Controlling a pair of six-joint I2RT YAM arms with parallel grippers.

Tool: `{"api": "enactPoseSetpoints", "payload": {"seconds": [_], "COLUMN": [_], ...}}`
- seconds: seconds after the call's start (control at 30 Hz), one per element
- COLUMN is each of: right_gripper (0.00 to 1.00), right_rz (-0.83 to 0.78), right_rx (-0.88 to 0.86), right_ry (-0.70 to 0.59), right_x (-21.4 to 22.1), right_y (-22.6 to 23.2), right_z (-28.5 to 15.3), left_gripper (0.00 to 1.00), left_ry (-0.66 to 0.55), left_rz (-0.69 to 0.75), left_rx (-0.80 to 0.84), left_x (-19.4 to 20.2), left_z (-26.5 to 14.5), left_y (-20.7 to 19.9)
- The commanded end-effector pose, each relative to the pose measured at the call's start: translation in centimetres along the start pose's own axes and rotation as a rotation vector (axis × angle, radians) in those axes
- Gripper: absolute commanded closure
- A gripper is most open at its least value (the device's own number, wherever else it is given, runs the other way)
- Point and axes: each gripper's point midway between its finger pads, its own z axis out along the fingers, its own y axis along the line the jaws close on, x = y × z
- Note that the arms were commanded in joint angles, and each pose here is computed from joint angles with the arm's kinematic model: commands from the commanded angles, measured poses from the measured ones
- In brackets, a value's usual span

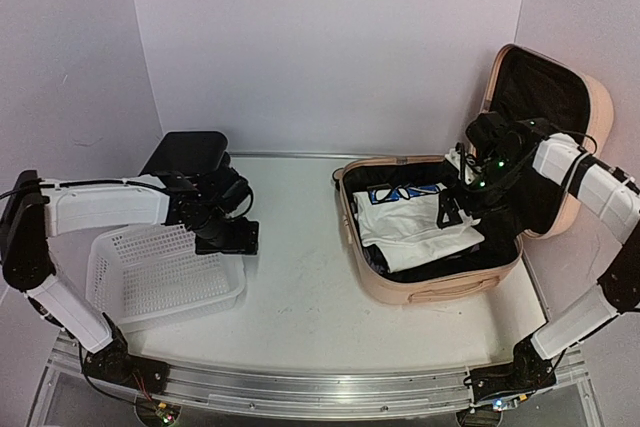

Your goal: Open, take out, and arrange the luggage

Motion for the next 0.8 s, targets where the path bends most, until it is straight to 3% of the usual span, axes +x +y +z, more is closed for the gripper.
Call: {"api": "enactPoseSetpoints", "payload": {"seconds": [0.0,0.2,0.43,0.6,0.77], "right_gripper": [0.02,0.02,0.02,0.02,0.06], "right_rz": [0.022,0.027,-0.02,-0.151,-0.337], "right_rx": [0.018,0.002,-0.133,-0.115,-0.076], "right_ry": [-0.102,-0.093,-0.06,-0.048,0.005], "right_x": [0.1,1.5,1.3,0.1,-1.2], "right_y": [-0.3,-0.1,2.7,5.1,7.4], "right_z": [-2.3,-2.1,-1.2,-0.6,1.3], "left_gripper": [0.2,0.22,0.22,0.21,0.13], "left_ry": [0.011,0.035,0.052,0.026,-0.057], "left_rz": [0.004,0.11,0.19,0.231,0.292], "left_rx": [0.06,0.208,0.38,0.56,0.693], "left_x": [-1.2,-0.6,-1.1,-1.8,-2.2], "left_z": [1.1,2.3,3.2,1.8,-1.3], "left_y": [-3.0,-10.4,-18.0,-21.7,-22.5]}}
